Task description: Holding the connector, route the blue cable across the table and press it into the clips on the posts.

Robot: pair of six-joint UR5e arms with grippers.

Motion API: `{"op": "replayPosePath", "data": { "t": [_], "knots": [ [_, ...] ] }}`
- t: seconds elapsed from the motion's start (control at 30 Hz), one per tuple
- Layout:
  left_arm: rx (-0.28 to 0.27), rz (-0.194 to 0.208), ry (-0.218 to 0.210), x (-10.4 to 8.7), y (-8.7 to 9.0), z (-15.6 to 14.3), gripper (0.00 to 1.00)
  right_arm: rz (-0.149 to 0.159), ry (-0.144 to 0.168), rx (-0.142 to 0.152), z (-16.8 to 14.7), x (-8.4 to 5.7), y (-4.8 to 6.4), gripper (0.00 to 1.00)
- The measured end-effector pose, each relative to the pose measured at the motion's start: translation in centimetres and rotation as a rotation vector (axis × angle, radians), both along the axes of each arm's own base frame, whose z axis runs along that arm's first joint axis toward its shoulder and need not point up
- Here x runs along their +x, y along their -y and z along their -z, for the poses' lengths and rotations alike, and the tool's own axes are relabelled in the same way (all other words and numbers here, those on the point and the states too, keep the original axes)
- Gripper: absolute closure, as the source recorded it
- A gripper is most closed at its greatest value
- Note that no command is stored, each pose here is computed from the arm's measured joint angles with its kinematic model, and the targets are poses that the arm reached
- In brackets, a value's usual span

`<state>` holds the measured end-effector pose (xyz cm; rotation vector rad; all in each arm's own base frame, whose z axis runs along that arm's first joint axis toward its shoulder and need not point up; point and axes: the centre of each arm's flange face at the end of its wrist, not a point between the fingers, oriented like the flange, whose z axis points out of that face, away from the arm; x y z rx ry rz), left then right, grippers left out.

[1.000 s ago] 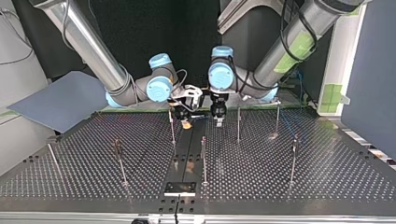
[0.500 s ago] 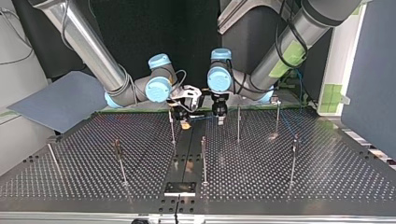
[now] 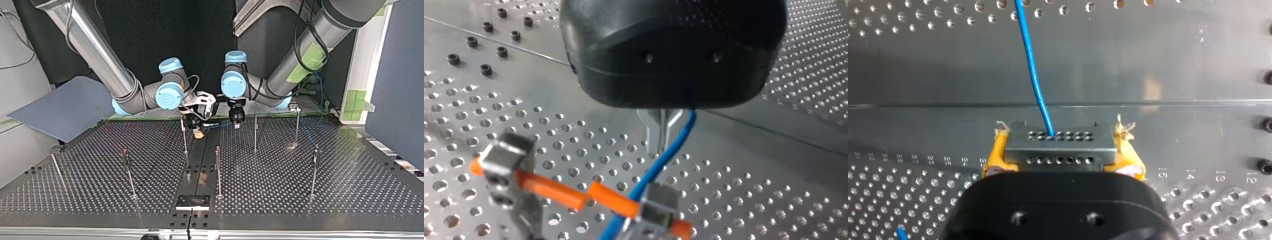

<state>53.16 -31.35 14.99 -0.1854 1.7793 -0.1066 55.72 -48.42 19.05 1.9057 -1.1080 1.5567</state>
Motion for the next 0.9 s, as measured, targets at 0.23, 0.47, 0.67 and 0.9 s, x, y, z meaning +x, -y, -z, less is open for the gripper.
{"op": "replayPosePath", "data": {
  "t": [0.23, 0.47, 0.67, 0.9],
  "knots": [
    [0.010, -0.015, -0.018, -0.6, -0.2, -1.1, 0.99, -0.001, -0.006, 0.007, -0.7, -0.2, -0.2, 1.00],
    [-0.001, -0.057, 0.028, -1.1, -0.5, -4.8, 0.99, 0.003, 0.020, -0.024, -4.2, -0.6, -0.3, 1.00],
    [-0.019, -0.053, 0.072, -1.8, -0.4, -8.6, 0.99, 0.002, 0.026, -0.033, -6.5, -0.9, -0.8, 1.00],
    [-0.027, -0.043, 0.097, -2.9, 0.0, -11.4, 0.99, 0.000, 0.039, -0.047, -9.7, -1.4, -1.6, 1.00]
  ]
}}
